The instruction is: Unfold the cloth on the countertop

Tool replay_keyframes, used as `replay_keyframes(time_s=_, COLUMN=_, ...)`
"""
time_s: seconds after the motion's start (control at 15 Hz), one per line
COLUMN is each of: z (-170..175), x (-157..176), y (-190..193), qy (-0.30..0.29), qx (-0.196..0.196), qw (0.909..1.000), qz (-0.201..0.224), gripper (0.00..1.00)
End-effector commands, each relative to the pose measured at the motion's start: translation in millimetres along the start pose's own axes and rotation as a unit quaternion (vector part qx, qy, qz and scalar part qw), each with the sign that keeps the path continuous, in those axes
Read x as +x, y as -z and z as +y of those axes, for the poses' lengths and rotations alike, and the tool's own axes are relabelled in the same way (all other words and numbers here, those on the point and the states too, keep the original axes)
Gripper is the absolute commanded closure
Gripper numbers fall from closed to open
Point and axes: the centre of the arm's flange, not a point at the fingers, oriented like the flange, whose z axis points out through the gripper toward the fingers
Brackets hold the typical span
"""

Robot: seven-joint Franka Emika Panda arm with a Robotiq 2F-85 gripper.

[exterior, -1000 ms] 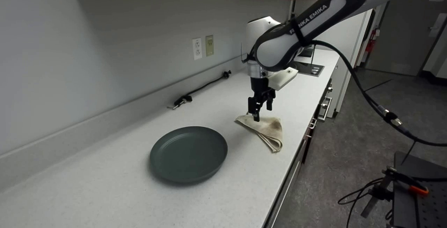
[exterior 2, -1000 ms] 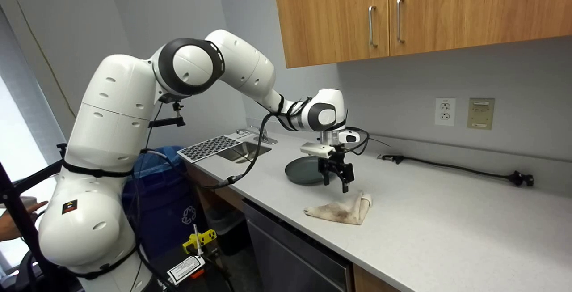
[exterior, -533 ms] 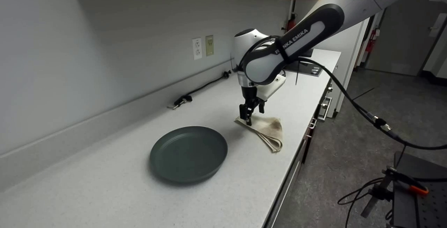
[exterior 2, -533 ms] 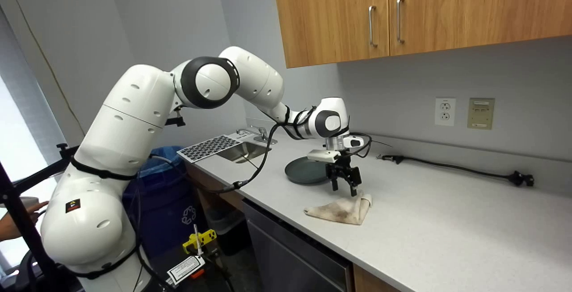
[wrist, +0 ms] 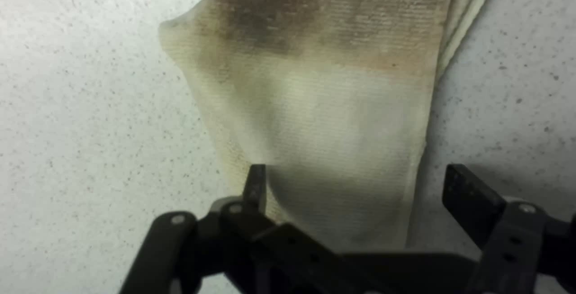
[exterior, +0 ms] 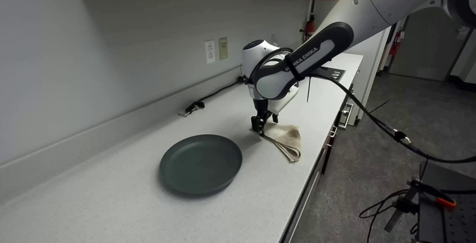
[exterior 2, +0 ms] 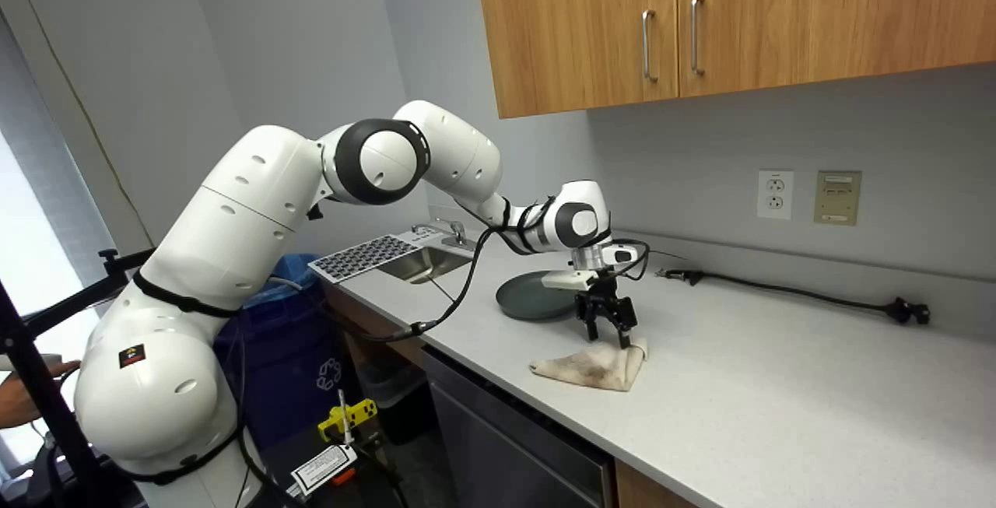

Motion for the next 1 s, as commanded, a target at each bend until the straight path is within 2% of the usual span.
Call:
replay_keyframes(time_s=0.0, z=1, x=13, y=-3, qy=-0.01, qx=-0.029, qw=0.9995, qz=-0.003, gripper=0.0)
replay_keyframes(time_s=0.53, z=-3, x=14, y=-5, qy=-0.009, qx=-0.05, qw=0.9987, qz=-0.005, gripper=0.0)
replay_keyframes(time_s=0.93, z=-9, x=13, y=7, qy=-0.005, qx=-0.082, qw=0.9966, qz=0.002, gripper=0.0)
